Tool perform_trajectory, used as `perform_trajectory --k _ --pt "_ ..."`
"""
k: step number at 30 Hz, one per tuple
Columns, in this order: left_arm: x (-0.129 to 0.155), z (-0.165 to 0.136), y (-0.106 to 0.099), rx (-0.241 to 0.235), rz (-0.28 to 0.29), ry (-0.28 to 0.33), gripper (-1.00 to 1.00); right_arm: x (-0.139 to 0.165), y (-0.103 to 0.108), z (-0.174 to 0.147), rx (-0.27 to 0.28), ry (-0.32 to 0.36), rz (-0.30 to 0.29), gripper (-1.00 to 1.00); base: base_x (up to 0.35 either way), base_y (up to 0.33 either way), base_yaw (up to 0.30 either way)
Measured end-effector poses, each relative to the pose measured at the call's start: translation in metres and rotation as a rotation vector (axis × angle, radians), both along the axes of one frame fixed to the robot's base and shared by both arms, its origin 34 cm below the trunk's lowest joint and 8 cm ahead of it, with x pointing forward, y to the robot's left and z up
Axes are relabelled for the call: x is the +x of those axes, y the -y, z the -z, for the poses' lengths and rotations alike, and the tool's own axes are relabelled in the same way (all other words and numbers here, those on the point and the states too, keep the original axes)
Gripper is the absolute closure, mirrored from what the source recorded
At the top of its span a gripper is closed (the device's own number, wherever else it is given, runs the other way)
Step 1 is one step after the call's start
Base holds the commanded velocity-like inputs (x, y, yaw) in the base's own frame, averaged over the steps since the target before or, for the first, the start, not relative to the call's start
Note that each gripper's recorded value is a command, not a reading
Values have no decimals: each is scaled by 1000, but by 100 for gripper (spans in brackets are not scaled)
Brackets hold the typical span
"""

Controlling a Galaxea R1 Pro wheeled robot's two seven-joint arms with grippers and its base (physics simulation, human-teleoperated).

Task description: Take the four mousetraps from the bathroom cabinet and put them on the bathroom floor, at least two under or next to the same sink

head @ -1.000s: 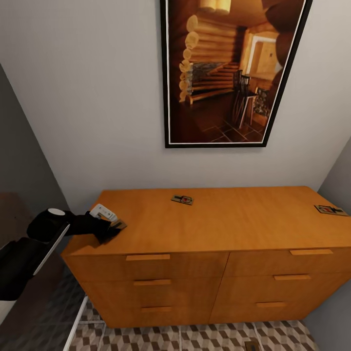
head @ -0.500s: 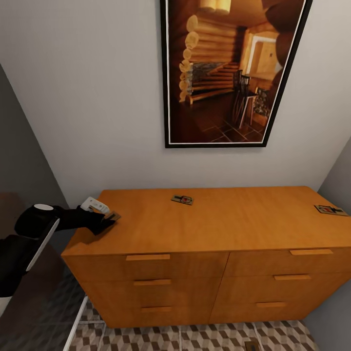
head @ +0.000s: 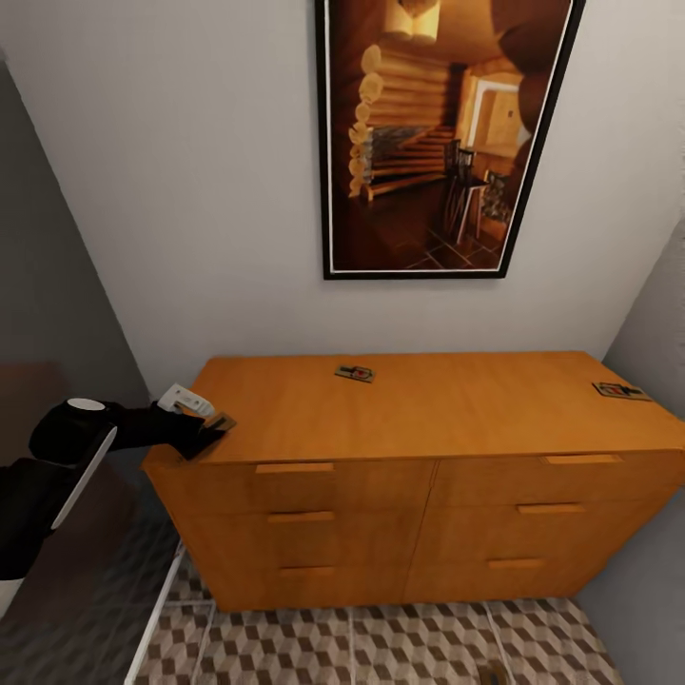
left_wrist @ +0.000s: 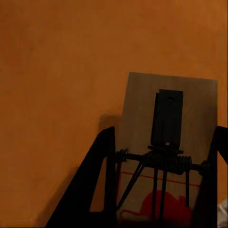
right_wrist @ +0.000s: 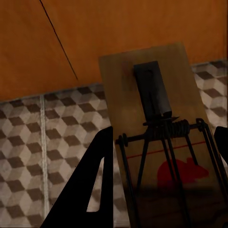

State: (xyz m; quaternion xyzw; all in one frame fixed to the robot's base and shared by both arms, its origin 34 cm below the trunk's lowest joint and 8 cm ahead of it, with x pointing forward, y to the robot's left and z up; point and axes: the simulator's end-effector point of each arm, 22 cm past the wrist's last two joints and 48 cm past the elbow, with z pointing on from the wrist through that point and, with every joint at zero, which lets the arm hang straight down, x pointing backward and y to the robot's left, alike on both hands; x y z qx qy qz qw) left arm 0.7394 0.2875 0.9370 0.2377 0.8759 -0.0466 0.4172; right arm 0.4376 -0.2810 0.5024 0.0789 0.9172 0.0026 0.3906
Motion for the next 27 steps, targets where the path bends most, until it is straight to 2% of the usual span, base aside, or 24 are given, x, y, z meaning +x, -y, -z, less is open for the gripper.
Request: perform_trajectory --k 11,27 --pt "0 1 1 1 3 0 100 0 0 0 0 0 1 100 -332 -38 0" --pt "0 4 11 -13 15 -4 100 0 0 0 0 0 1 100 -314 -178 0"
